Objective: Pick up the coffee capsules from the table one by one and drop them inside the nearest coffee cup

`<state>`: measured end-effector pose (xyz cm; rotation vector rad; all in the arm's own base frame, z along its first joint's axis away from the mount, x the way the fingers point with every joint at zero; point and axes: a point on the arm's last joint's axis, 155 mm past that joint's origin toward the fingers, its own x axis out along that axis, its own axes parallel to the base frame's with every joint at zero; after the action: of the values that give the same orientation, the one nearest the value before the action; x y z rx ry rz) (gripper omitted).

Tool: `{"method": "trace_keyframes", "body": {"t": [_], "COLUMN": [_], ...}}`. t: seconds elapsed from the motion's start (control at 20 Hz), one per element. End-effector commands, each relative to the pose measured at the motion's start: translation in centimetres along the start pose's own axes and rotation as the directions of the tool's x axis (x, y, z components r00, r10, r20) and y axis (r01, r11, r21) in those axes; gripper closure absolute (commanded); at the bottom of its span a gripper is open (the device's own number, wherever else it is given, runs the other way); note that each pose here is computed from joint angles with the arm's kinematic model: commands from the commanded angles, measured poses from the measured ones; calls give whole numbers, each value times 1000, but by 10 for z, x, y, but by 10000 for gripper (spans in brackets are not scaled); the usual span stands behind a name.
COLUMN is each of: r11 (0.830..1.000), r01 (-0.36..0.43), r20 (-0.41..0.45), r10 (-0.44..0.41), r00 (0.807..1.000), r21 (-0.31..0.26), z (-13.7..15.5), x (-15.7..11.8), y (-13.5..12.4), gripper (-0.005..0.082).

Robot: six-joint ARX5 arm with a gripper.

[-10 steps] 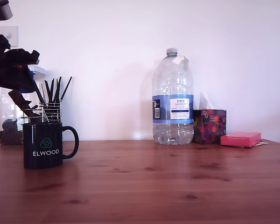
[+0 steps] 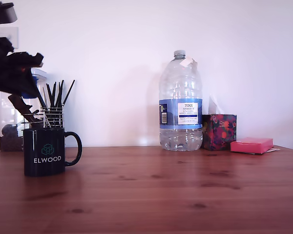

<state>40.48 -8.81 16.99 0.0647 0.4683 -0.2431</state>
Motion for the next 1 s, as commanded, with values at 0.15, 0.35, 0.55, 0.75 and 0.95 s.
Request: {"method": "trace_keyframes", "body": {"t": [0.15, 0.35, 0.55, 0.75, 0.95], "r11": [1000, 1000, 999, 999, 998], "r01": [10, 22, 18, 6, -5], "r20": [-97, -228, -381, -474, -520], "r10": [-10, -25, -32, -31, -29], "r00": [995, 973, 924, 880, 854], "r21": [-2, -17, -42, -54, -64], "z": [8, 9, -4, -23, -36], "x": [31, 57, 70, 70, 65], "y": [1, 3, 6, 10, 15], "gripper": [611, 609, 606, 606, 606]}}
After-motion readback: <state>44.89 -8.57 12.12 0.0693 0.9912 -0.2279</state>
